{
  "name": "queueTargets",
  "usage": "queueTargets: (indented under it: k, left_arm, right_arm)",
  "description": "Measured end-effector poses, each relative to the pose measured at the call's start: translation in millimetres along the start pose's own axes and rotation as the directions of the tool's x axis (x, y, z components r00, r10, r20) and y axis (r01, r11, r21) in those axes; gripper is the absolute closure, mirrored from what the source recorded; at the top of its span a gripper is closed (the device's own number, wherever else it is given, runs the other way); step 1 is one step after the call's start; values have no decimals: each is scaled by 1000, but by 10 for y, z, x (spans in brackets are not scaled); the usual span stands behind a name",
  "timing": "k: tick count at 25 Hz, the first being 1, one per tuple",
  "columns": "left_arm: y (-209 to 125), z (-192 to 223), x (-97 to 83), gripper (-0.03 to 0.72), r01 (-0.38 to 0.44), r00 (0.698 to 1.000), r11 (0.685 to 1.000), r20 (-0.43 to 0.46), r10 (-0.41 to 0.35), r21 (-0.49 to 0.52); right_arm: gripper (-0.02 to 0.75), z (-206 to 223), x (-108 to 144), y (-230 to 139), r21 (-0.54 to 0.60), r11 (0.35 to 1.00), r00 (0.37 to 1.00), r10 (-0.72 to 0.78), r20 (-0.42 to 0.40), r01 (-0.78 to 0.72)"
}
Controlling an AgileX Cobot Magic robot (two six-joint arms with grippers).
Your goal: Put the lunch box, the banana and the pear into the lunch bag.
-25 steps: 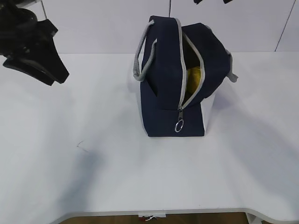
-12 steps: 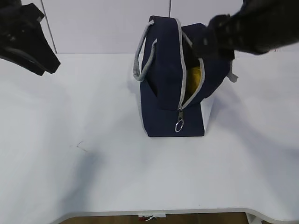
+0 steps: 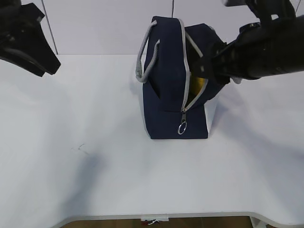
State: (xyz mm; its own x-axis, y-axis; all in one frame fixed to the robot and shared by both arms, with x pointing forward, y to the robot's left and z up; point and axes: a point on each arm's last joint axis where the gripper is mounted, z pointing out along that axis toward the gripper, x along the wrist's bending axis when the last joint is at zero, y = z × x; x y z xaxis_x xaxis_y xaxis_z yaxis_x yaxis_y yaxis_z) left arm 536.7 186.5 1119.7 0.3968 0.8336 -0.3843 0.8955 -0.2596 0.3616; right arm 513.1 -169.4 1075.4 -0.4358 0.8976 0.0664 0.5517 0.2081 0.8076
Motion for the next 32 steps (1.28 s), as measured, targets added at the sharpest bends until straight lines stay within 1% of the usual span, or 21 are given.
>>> queueTargets:
  k: [4,7,11,15,20,24,27,30,32]
  left_arm:
    - [-13,-39,-17,444,-6,1000,1000,-2,6,-8]
    - [-17,-50,-19,444,-8,1000,1000,-6,8,-11]
    - [-17,-50,-19,444,-8,1000,1000,-6,8,-11]
    - [-17,-50,-17,444,-9,1000,1000,-8,9,-10]
    - [-17,-50,-17,444,-9,1000,1000,-8,9,-10]
    - [-17,-50,-17,444,-9,1000,1000,-8,9,-10]
    - [-17,-50,-17,444,-9,1000,1000,-8,9,-10]
    - [-17,-50,-17,444,-9,1000,1000,-8,9,-10]
    - [-17,-50,-17,444,-9,1000,1000,-8,9,-10]
  right_arm:
    - [250,76,-34,-156,-47,999,999,-24,26,25]
    - [250,102,-52,-230,-54,991,991,-124,46,126]
    - [250,116,-70,-263,-69,962,963,-259,76,264]
    - [250,138,-69,-320,-127,945,952,-291,98,302]
    - [250,165,48,-513,-265,922,960,-266,91,281]
    - [250,146,48,-721,-366,905,976,-199,86,217]
    - [250,181,35,-869,-377,907,982,-172,79,189]
    - [250,271,25,-987,-338,931,990,-126,57,138]
    - [250,326,21,-1018,-332,939,996,-81,41,90]
